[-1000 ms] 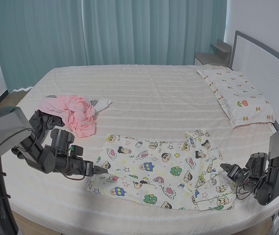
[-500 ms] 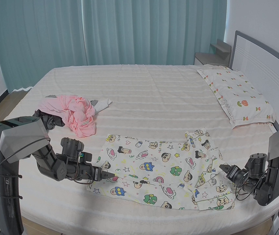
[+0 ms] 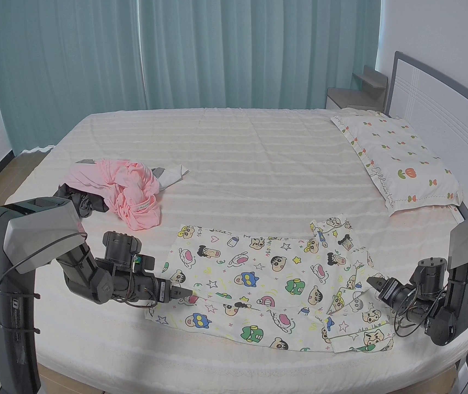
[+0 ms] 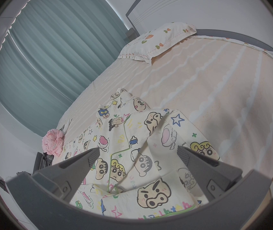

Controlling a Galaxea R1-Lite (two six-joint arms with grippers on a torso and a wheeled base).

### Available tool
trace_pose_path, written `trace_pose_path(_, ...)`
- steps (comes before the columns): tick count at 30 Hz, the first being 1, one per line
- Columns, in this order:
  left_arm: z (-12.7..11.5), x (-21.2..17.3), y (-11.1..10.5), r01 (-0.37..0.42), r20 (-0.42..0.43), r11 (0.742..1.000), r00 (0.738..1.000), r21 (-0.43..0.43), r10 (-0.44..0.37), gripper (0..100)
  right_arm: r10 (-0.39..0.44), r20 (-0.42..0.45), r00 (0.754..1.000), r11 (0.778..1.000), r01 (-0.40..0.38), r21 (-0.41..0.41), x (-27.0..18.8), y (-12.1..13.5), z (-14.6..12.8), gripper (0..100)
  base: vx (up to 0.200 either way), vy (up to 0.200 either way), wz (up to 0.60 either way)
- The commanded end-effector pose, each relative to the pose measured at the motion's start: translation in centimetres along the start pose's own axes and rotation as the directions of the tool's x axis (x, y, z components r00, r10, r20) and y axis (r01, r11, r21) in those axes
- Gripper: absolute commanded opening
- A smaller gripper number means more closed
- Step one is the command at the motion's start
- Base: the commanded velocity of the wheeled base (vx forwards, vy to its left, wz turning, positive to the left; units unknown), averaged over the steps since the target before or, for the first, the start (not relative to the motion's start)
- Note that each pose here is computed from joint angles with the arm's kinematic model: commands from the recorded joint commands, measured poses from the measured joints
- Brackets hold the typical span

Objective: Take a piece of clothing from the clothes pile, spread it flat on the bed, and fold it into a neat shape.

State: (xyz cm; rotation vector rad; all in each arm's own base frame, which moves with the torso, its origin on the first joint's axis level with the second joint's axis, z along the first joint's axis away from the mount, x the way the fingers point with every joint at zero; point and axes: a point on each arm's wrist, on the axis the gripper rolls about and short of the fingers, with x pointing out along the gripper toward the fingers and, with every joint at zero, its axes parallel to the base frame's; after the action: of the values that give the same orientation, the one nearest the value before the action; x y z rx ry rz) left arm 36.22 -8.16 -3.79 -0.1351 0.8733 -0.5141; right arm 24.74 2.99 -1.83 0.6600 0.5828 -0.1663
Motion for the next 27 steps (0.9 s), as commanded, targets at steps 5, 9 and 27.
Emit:
trace_pose_path(5,-0.4,0.3,0.3,-0.006,-0.014,1.000,1.000,-0.013,0.006,0,0.004,0.004,1.000,1.000,-0.004,0.000,0.0,0.0,0.0,100,0.000,0.000,0.00)
trace_pose_path(9,-0.5,-0.1,0.7,-0.016,-0.014,0.999,1.000,-0.027,0.016,0,0.001,-0.007,1.000,1.000,-0.001,-0.005,0.0,-0.1,-0.3,100,0.000,0.000,0.00)
trace_pose_path(27,0.1,-2.9,0.6,-0.078,0.007,0.996,0.997,-0.035,0.079,0,0.001,-0.007,1.000,1.000,-0.001,-0.005,-0.1,-0.1,-0.3,100,0.000,0.000,0.00)
